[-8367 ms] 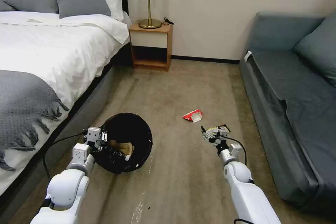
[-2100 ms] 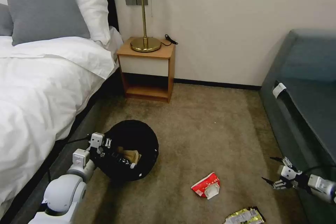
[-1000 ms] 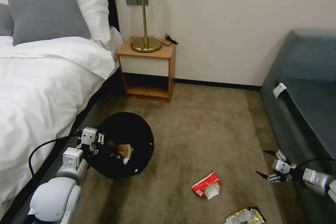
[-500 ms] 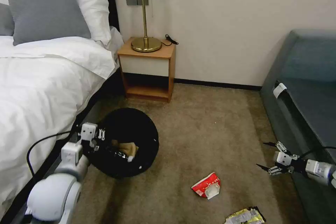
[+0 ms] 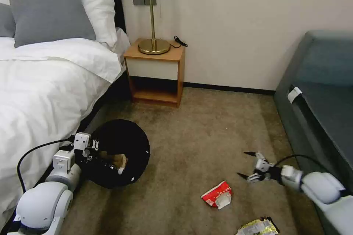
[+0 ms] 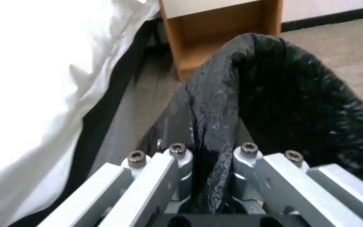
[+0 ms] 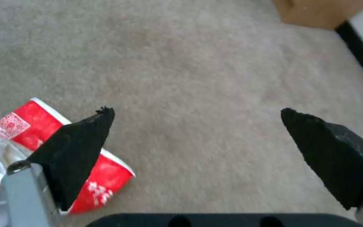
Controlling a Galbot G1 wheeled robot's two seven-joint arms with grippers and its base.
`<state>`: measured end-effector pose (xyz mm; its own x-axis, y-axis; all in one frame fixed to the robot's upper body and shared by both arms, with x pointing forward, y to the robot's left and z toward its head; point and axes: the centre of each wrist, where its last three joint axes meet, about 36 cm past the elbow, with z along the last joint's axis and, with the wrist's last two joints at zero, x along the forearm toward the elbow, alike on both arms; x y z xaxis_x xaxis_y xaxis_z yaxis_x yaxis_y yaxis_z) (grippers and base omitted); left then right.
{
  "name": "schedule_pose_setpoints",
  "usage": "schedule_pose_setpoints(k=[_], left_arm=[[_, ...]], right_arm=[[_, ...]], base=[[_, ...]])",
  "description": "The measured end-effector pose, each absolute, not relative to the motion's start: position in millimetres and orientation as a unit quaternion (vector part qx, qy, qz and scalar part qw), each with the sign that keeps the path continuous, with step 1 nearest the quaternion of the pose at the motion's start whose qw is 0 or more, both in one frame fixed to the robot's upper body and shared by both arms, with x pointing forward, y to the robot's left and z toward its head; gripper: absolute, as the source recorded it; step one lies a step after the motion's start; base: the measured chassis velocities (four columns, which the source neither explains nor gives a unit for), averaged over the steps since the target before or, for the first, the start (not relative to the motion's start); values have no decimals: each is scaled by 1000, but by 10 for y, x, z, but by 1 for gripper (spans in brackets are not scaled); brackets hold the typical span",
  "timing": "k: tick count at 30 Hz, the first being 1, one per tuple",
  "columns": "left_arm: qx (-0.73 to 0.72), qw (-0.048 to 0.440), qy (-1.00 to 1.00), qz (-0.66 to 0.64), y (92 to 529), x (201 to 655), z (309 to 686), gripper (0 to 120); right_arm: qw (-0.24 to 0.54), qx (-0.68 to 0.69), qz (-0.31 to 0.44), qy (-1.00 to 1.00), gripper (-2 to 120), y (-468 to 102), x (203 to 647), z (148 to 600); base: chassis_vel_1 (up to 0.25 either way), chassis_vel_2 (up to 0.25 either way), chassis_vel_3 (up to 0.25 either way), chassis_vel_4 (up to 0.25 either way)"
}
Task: Pick up the trash bin, then pick up the garbage on the floor and place it into the trash bin.
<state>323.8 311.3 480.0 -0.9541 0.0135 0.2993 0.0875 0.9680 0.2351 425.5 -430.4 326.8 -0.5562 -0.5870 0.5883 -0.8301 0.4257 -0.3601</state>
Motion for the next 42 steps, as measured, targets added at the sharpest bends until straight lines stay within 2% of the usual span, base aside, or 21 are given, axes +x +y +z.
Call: schedule_pose_setpoints(k=[11, 22, 42], left_arm=[[-22, 161, -979, -124, 3045, 3198, 4681, 7], [-23, 163, -979, -118, 3000, 3179, 4615, 7], [-21, 161, -980, -116, 3065, 3120, 4535, 7]], right_arm=[[240, 488, 337, -769, 100, -4219, 4261, 2824], [253, 503, 335, -756, 100, -4136, 4126, 2625], [276, 520, 351, -728, 100, -3968, 4192, 2194]], base=[[0, 0, 0, 0], [0, 0, 0, 0], [0, 0, 0, 0]])
